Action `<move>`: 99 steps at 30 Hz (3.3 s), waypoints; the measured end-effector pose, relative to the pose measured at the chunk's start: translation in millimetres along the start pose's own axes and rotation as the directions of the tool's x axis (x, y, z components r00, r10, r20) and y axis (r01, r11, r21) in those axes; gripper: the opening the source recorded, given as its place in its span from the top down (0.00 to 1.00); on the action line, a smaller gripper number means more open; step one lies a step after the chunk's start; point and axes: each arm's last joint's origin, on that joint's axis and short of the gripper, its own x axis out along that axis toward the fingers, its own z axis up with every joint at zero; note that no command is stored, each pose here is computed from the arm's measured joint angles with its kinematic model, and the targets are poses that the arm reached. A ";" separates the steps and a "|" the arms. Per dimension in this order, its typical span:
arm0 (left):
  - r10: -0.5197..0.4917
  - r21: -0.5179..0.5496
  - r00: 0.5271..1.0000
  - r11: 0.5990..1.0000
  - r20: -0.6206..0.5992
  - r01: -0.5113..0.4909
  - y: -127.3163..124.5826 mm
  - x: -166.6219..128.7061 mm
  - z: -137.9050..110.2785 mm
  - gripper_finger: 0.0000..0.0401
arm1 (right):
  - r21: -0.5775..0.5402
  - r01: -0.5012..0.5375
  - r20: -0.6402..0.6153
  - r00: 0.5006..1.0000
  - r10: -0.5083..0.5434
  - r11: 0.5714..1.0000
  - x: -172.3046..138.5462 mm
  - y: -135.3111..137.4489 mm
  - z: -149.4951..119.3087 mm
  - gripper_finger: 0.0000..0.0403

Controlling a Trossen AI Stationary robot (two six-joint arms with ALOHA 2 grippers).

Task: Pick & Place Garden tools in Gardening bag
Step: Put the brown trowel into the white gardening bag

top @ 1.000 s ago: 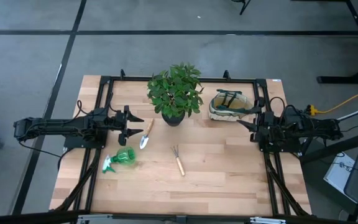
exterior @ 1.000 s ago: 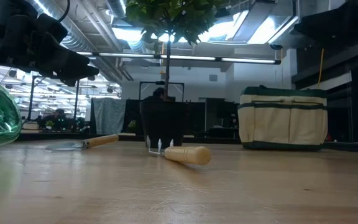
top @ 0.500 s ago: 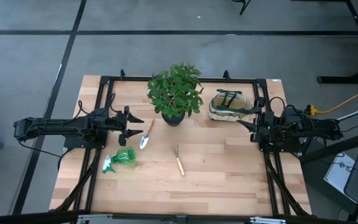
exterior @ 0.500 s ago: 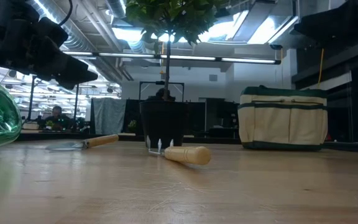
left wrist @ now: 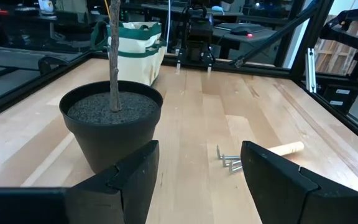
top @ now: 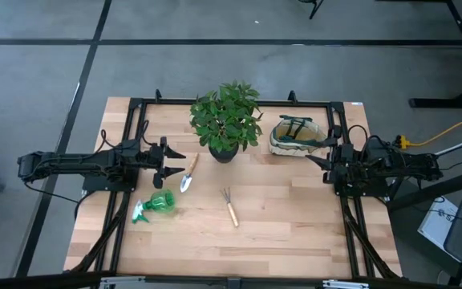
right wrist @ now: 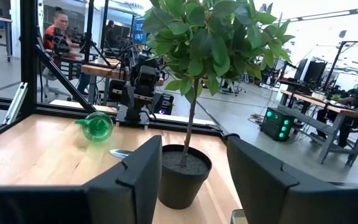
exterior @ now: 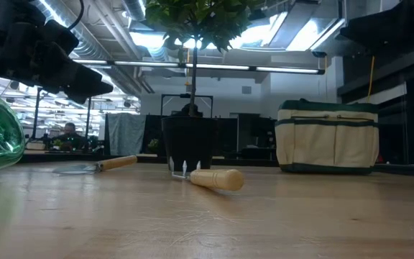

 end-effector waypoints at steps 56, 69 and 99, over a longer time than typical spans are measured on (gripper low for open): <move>0.163 -0.211 0.970 0.970 0.183 -0.123 3.5 -1.8 16.6 0.44 | -0.001 0.000 -0.001 1.000 0.000 1.000 0.1 0.1 -0.2 0.54; 0.169 -0.146 0.985 0.976 0.026 -0.164 -3.2 -3.0 38.7 0.44 | -0.001 0.000 -0.001 1.000 0.000 1.000 0.1 0.1 -0.1 0.54; 0.135 -0.140 0.929 0.971 -0.344 -0.193 -18.8 3.0 67.0 0.44 | -0.001 0.000 -0.001 1.000 0.000 1.000 0.1 0.0 -0.1 0.54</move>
